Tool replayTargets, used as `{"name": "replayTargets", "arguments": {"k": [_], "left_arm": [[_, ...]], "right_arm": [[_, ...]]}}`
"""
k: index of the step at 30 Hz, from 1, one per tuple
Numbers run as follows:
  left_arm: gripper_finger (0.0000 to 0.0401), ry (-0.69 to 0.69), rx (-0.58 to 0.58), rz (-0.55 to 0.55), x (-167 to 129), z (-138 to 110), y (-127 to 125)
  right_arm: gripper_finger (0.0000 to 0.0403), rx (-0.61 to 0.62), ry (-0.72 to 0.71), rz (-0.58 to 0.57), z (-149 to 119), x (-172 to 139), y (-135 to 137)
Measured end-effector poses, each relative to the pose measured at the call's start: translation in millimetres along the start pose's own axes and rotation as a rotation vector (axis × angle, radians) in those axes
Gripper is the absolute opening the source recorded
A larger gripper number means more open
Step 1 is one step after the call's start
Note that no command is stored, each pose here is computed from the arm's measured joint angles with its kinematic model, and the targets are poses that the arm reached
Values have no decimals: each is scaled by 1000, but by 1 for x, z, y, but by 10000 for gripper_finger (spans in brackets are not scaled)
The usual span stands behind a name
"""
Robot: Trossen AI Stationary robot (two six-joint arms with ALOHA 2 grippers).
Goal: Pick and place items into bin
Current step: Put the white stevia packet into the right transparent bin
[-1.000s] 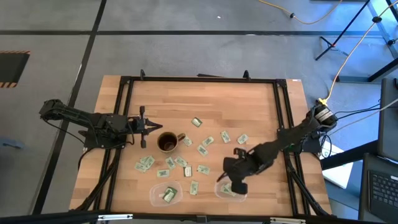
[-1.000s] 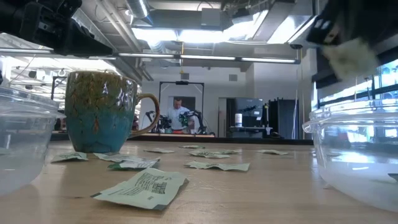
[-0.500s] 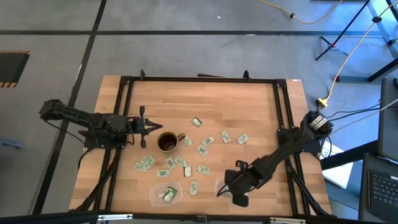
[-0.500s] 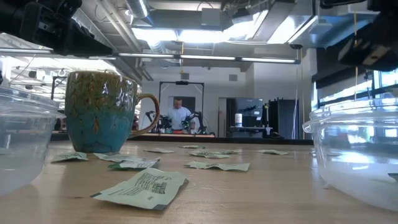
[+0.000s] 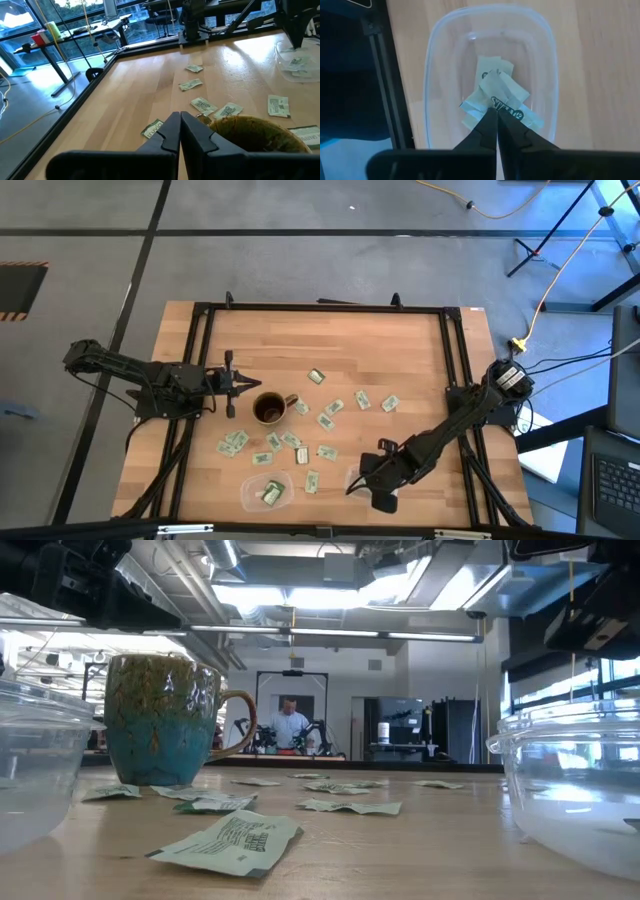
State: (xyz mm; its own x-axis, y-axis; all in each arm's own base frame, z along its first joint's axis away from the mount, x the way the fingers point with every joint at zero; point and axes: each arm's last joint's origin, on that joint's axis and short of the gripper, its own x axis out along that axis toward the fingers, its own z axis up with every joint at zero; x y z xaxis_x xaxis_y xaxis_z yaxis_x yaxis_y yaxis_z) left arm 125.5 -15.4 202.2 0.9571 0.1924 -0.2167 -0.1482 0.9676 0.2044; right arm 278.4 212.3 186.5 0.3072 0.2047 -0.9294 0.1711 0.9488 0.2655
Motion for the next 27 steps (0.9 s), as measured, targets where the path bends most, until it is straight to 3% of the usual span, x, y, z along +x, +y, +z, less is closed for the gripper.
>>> {"name": "replayTargets", "arguments": {"k": [4, 13, 18, 21, 27], "left_arm": [[6, 0, 1, 0, 0, 0, 0], [5, 3, 2, 0, 0, 0, 0], [4, 3, 2, -1, 0, 0, 0], [4, 3, 2, 0, 0, 0, 0], [6, 3, 2, -1, 0, 0, 0]], "right_arm": [[12, -4, 0, -1, 0, 0, 0], [72, 0, -2, -1, 1, 0, -1], [81, 6, 4, -11, 4, -4, -1], [82, 13, 26, -72, 6, -14, -5], [82, 97, 21, -317, 7, -50, -32]]}}
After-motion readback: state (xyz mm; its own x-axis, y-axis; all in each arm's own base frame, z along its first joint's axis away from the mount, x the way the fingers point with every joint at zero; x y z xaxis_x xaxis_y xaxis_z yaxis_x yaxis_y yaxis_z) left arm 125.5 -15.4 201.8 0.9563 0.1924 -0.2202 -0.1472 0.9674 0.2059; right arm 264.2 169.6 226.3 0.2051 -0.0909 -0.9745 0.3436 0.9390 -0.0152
